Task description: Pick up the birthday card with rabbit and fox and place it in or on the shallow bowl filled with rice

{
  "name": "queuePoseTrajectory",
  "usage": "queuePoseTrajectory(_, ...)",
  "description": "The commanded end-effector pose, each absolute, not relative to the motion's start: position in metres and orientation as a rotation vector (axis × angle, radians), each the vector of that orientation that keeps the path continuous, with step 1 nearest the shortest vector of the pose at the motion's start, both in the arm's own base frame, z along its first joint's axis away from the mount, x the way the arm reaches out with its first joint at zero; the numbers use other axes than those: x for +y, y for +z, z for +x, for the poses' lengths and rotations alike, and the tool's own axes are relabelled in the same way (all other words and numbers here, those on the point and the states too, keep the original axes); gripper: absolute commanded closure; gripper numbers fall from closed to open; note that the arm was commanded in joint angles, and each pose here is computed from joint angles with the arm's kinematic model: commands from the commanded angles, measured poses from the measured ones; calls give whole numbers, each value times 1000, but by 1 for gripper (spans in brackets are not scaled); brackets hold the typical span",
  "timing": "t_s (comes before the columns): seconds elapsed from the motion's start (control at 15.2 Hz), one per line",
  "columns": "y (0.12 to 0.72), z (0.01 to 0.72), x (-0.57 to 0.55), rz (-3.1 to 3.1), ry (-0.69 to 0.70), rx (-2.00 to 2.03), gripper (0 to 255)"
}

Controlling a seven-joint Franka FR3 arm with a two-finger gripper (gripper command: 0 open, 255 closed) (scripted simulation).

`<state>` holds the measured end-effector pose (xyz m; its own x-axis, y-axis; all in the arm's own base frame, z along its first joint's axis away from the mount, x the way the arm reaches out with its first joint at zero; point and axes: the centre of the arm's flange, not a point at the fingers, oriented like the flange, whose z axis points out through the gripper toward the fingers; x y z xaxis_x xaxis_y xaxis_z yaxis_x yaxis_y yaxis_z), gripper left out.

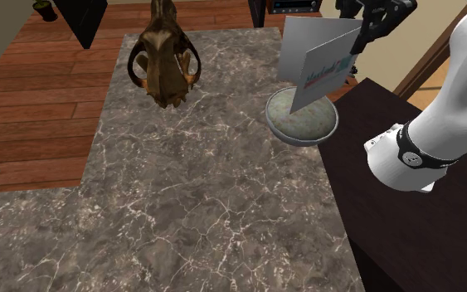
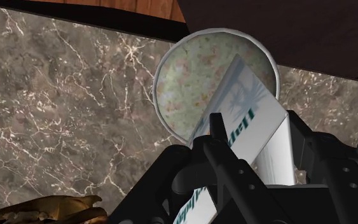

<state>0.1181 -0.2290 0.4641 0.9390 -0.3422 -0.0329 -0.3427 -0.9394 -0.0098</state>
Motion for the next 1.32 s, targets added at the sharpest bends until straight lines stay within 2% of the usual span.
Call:
queuePoseTrajectory(0.0,454,117,-228,-3079,47,544,255)
queuePoseTrajectory(0.46,417,117,-228,-3079,47,544,255)
queuePoseTrajectory(0.99,415,117,-228,-3079,47,544,255)
queuePoseTrajectory(1.06,415,117,-228,-3079,47,544,0)
queuePoseTrajectory(1.25,415,117,-228,-3079,47,544,0)
